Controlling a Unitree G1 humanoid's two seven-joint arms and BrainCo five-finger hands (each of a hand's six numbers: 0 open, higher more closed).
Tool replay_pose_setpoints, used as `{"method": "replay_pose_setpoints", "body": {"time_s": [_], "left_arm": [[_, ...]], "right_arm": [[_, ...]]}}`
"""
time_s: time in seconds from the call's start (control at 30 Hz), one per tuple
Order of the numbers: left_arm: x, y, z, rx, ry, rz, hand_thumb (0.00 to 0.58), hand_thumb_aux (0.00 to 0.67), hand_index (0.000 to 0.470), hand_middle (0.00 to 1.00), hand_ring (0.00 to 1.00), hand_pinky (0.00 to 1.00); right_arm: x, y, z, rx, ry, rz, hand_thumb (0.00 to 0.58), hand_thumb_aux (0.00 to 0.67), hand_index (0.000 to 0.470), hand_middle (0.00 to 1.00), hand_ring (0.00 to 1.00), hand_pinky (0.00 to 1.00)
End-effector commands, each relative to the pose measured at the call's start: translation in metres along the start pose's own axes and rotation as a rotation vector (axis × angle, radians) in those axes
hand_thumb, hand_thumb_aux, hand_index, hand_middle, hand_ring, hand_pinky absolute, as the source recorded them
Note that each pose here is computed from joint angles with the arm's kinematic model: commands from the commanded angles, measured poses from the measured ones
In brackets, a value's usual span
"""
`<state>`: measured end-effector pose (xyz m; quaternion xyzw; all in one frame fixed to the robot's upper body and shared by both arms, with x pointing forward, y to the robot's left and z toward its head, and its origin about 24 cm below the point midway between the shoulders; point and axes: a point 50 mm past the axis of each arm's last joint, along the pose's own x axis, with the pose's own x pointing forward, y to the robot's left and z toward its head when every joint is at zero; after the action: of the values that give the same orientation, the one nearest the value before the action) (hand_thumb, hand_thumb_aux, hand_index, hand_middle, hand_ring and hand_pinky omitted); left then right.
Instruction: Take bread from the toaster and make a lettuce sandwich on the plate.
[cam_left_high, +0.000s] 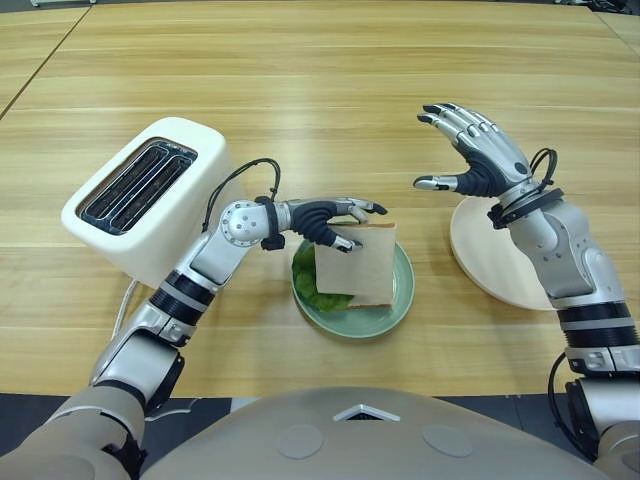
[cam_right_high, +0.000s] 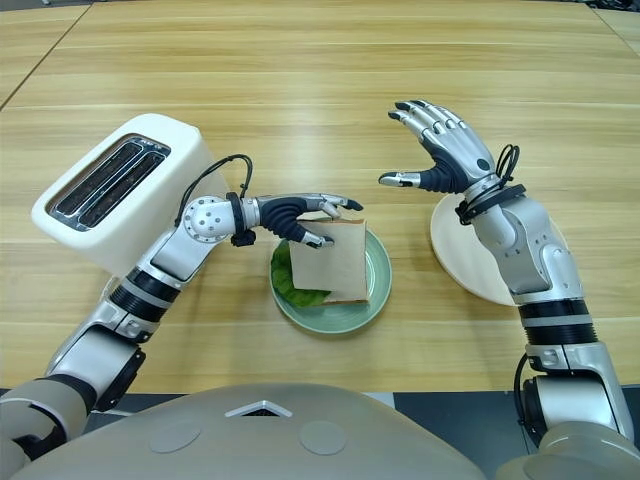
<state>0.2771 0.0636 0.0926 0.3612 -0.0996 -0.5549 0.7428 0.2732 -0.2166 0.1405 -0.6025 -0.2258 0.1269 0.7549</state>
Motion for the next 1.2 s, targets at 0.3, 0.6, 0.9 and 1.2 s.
{"method": "replay_pose_setpoints", "body": {"time_s": [0.3, 0.6, 0.9, 1.2], "left_arm": [[-0.003, 0.009, -0.017, -0.303, 0.181, -0.017, 0.58, 0.67, 0.47, 0.0, 0.0, 0.0], [-0.002, -0.007, -0.023, -0.351, 0.244, -0.116, 0.58, 0.67, 0.47, 0.0, 0.0, 0.0], [0.005, -0.017, -0.025, -0.24, 0.246, -0.112, 0.58, 0.67, 0.47, 0.0, 0.0, 0.0], [0.005, -0.025, -0.024, -0.211, 0.222, -0.15, 0.58, 0.67, 0.47, 0.0, 0.0, 0.0]], "right_arm": [[-0.005, 0.004, 0.002, 0.011, -0.035, 0.051, 0.0, 0.0, 0.0, 0.0, 0.0, 0.0], [-0.006, 0.007, 0.005, 0.009, -0.049, 0.072, 0.0, 0.0, 0.0, 0.0, 0.0, 0.0], [-0.019, -0.005, 0.049, 0.186, -0.274, 0.084, 0.0, 0.0, 0.0, 0.0, 0.0, 0.0], [-0.038, 0.022, 0.073, 0.308, -0.371, 0.385, 0.0, 0.0, 0.0, 0.0, 0.0, 0.0]]}}
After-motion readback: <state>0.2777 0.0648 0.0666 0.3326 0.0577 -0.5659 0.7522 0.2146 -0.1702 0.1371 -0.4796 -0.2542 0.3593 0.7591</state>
